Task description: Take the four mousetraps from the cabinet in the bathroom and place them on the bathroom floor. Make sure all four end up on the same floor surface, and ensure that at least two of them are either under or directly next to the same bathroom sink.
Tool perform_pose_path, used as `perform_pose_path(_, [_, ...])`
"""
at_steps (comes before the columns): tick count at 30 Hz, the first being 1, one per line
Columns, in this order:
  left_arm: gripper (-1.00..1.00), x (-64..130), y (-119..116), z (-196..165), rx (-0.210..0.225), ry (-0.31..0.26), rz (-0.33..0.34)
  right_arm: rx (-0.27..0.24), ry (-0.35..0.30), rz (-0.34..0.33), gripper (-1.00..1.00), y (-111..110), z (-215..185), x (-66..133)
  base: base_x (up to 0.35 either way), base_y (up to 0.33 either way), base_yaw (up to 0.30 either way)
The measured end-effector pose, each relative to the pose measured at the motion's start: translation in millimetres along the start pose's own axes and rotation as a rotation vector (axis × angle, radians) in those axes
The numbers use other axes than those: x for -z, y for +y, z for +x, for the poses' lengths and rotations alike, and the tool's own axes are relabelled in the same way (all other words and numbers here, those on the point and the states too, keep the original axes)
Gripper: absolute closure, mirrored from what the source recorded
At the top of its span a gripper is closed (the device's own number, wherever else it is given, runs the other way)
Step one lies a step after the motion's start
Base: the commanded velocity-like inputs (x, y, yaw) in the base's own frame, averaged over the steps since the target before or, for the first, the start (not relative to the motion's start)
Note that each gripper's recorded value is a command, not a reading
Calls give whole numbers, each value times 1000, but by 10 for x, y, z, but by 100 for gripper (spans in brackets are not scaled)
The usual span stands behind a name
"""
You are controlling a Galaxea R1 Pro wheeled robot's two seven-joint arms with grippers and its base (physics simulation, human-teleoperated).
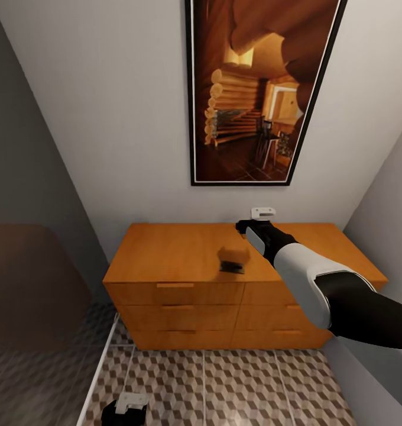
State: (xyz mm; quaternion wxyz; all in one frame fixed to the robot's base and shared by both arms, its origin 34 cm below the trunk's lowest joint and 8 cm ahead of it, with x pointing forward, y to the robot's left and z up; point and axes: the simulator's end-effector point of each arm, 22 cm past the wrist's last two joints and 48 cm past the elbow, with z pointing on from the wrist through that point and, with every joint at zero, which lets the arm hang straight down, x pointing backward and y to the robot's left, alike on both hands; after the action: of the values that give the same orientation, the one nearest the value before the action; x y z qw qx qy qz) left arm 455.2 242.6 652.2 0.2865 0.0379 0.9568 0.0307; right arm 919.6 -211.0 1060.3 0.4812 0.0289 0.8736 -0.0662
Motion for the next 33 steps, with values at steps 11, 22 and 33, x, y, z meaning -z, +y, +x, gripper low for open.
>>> perform_pose_path(11, [-100,-1,-9,0,0,0,3,0,0,-1,-100,8,1,0,17,3,0])
perform_pose_path(22, [-100,120,270,452,-16,61,-31,-1,-2,1,-100,-9,-3,-3,0,0,0])
perform_pose_path(33, [-100,447,575,1277,-41,175,-61,-2,-3,-3,-100,21,-6,3,0,0,0])
